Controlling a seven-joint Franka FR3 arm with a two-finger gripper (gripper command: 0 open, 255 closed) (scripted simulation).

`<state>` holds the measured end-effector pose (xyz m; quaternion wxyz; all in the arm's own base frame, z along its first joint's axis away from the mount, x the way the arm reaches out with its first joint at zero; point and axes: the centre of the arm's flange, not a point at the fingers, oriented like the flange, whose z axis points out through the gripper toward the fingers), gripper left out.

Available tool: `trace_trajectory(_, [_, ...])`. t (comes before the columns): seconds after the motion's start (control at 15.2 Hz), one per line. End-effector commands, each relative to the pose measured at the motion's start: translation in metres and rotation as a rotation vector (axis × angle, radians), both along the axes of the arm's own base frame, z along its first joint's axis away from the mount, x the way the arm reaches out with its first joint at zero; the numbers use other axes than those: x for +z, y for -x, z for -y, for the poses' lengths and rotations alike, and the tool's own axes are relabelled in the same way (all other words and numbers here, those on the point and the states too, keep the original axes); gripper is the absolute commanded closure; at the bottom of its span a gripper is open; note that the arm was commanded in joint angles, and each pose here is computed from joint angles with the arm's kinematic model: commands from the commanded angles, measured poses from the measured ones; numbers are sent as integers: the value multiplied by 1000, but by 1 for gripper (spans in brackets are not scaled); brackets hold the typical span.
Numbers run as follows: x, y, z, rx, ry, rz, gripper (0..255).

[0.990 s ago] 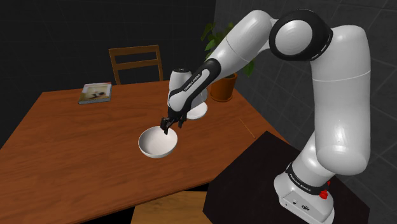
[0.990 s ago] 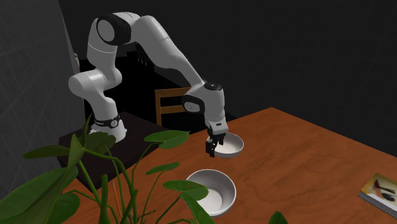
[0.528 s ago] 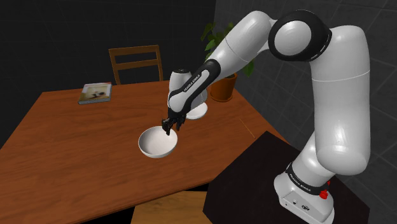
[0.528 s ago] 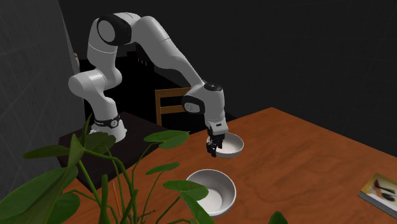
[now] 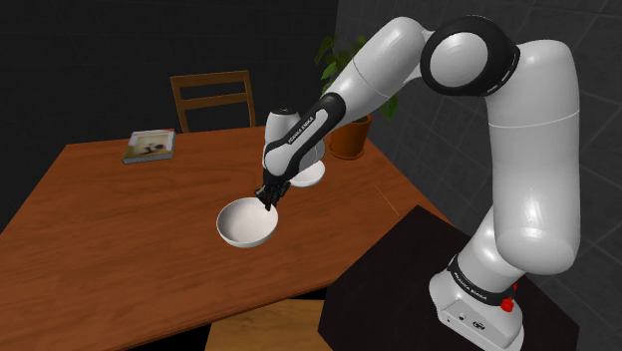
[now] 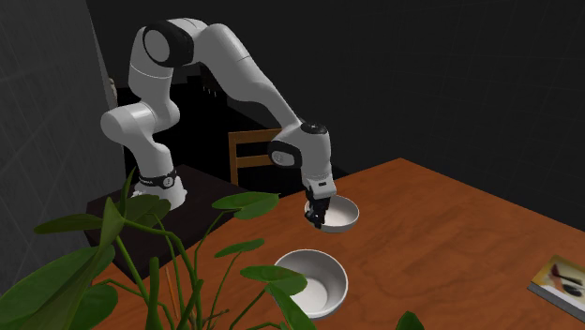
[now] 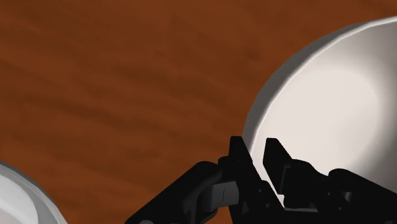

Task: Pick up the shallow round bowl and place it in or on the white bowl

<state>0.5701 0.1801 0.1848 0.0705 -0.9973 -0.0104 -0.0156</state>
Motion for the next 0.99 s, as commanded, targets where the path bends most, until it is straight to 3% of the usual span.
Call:
trace_trajectory(0.0, [0, 0, 0, 0, 0, 0, 255])
trace_trajectory(0.92, [74, 0, 0, 0, 0, 0, 255])
